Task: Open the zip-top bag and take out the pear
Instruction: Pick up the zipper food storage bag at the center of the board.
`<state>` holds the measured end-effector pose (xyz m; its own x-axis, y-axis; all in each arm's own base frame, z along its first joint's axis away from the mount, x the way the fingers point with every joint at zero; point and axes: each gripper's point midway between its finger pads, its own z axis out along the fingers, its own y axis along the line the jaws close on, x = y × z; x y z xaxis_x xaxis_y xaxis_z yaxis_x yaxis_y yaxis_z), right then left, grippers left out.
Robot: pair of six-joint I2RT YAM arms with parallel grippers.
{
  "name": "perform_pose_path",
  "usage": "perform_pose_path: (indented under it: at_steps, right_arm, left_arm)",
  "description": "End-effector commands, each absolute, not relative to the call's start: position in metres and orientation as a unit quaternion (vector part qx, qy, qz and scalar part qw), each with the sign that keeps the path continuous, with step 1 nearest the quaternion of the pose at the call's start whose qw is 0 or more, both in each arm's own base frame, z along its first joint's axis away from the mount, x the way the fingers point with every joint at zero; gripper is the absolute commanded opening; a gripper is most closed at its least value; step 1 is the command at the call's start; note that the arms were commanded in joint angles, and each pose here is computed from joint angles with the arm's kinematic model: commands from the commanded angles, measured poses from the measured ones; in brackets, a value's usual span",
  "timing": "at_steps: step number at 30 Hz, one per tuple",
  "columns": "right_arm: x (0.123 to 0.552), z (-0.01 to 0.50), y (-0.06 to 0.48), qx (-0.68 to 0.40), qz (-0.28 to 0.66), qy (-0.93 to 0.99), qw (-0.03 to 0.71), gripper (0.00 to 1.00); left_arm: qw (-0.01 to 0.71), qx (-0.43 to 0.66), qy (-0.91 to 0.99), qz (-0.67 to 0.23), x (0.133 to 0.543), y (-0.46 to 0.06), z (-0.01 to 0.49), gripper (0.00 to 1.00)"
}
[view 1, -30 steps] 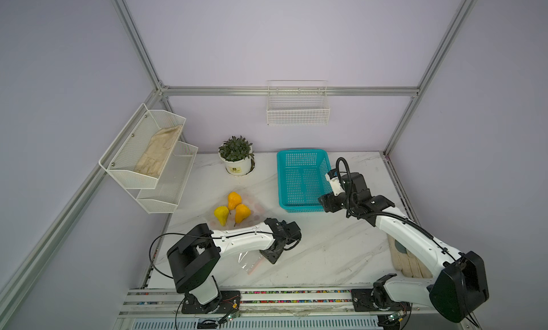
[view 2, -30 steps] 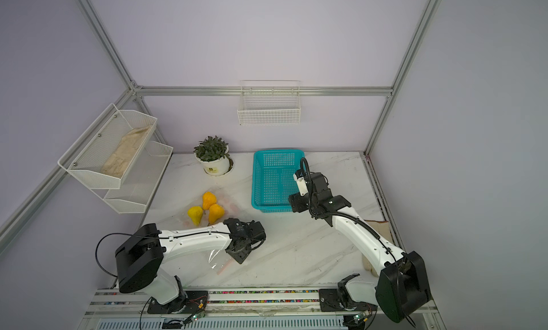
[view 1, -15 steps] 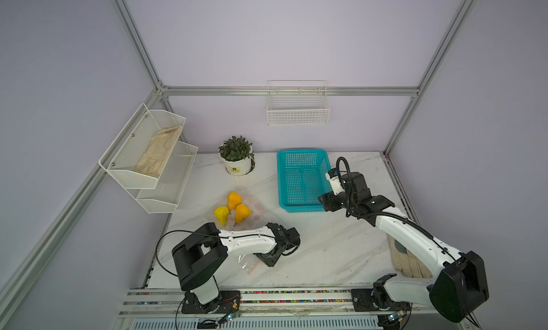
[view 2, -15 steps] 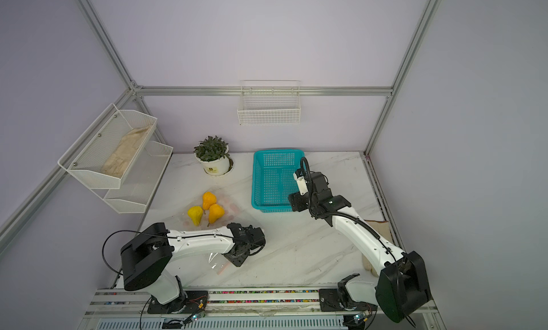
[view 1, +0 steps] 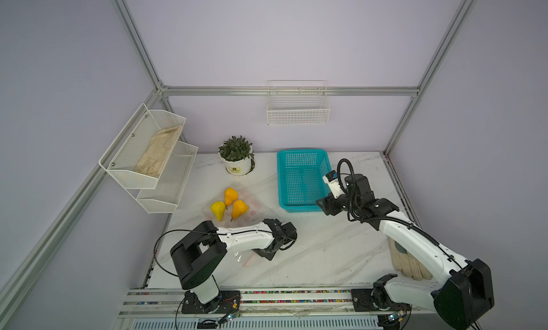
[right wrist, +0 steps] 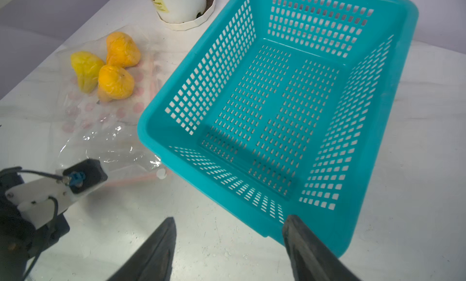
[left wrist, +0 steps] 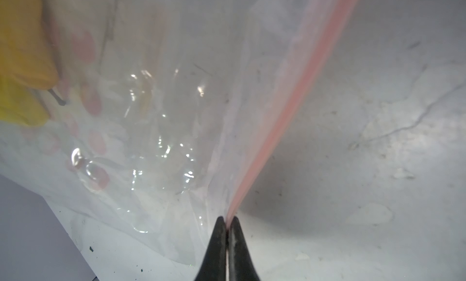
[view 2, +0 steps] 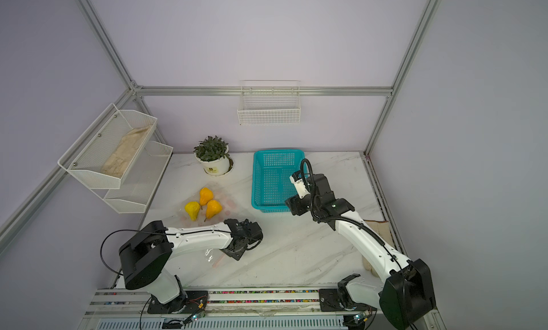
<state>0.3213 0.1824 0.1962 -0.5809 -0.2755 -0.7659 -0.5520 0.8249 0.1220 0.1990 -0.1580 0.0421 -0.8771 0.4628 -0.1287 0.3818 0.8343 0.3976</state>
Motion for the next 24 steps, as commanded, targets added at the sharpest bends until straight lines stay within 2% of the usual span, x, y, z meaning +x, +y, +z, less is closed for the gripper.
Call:
perform_pose_path:
  at_steps: [1, 4, 7, 15, 19, 24]
  right_arm:
    - [0.314, 0.206, 0.196, -0.274, 0.212, 0.841, 0.415, 0.70]
    - [0.313, 0.210, 0.200, -0.287, 0.221, 0.826, 0.431, 0.66]
    - [0.293, 0.209, 0.221, -0.360, 0.267, 0.788, 0.422, 0.61]
    - [0.247, 0.192, 0.270, -0.537, 0.319, 0.666, 0.407, 0.61]
    - [0.254, 0.194, 0.291, -0.579, 0.314, 0.617, 0.431, 0.62]
    - [0.263, 0.196, 0.312, -0.615, 0.335, 0.562, 0.440, 0.63]
  left_arm:
    - [0.144, 0.210, 0.956, 0.144, 0.208, -0.162, 0.067, 0.00]
    - [0.147, 0.206, 0.961, 0.113, 0.208, -0.161, 0.080, 0.00]
    - [0.171, 0.206, 0.962, 0.058, 0.205, -0.169, 0.103, 0.00]
    - [0.229, 0.238, 0.939, -0.093, 0.187, -0.197, 0.167, 0.00]
    - [0.243, 0.259, 0.926, -0.131, 0.179, -0.203, 0.188, 0.00]
    - [0.235, 0.268, 0.925, -0.129, 0.170, -0.195, 0.203, 0.00]
